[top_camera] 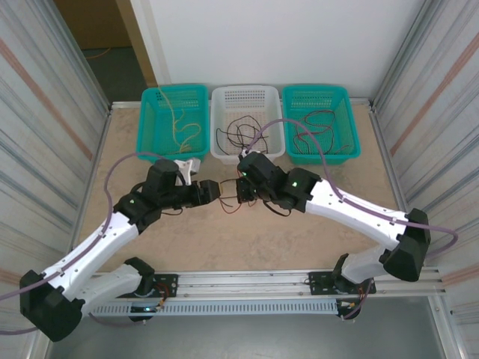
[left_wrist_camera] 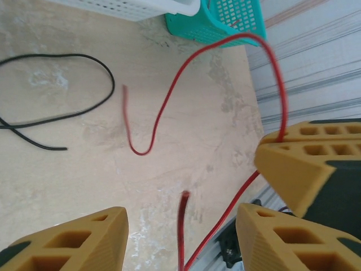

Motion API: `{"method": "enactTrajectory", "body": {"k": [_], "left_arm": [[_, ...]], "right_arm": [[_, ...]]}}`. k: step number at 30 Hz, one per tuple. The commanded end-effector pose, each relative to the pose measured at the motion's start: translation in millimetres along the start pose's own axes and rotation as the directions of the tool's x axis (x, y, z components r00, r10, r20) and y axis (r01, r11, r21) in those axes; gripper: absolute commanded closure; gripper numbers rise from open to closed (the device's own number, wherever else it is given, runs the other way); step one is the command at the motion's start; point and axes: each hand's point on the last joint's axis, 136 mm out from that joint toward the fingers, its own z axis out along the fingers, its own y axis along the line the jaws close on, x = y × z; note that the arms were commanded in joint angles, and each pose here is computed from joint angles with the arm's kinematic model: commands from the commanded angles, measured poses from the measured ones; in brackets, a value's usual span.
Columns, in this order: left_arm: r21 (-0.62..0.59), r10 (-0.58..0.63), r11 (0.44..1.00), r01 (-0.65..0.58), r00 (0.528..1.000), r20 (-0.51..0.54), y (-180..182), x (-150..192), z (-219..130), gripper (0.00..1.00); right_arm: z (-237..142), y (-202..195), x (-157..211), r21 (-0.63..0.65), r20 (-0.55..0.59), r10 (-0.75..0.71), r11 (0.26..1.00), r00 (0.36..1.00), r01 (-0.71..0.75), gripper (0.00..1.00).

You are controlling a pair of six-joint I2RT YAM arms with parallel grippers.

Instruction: Untangle the cables

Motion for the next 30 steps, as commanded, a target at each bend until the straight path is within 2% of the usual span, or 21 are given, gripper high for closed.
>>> {"method": "enactTrajectory", "body": {"k": [1,5,10,13,15,16,19,24,30], "left_arm": [[0.072,-0.057,0.996,0.056,0.998,0.008,-13,-3,5,0.46],[0.091,-0.084,0.992,0.082,0.996,0.01,-14,-3,8,0.52],[0.1,-0.11,0.989,0.109,0.994,0.004,-14,-4,12,0.67],[0.107,-0.119,0.987,0.117,0.993,0.017,-16,-7,12,0.83],[0.102,-0.132,0.987,0.125,0.99,0.059,-16,-15,7,0.97],[0.102,-0.139,0.986,0.13,0.987,0.084,-16,-20,4,1.0],[0.105,-0.218,0.974,0.2,0.954,0.208,-8,-40,-12,1.0],[0.175,-0.366,0.931,0.322,0.831,0.418,10,-70,-38,1.0],[0.262,-0.453,0.891,0.371,0.742,0.493,10,-86,-46,1.0]], "right_arm": [[-25,3,-22,-0.013,0.114,0.026,1.0,0.993,-0.024,1.0],[-34,6,-27,-0.022,0.143,0.028,0.999,0.989,-0.025,1.0],[-41,5,-30,-0.021,0.169,0.039,0.999,0.985,-0.036,1.0],[-46,3,-32,-0.026,0.191,0.059,0.998,0.98,-0.054,1.0],[-50,-2,-34,-0.018,0.216,0.081,0.997,0.973,-0.079,1.0],[-53,-6,-35,-0.012,0.231,0.094,0.996,0.968,-0.093,1.0],[-61,-19,-35,-0.007,0.277,0.166,0.985,0.946,-0.171,1.0],[-69,-35,-24,-0.086,0.327,0.329,0.944,0.886,-0.319,1.0],[-61,-22,-13,-0.172,0.287,0.382,0.923,0.878,-0.345,1.0]]}}
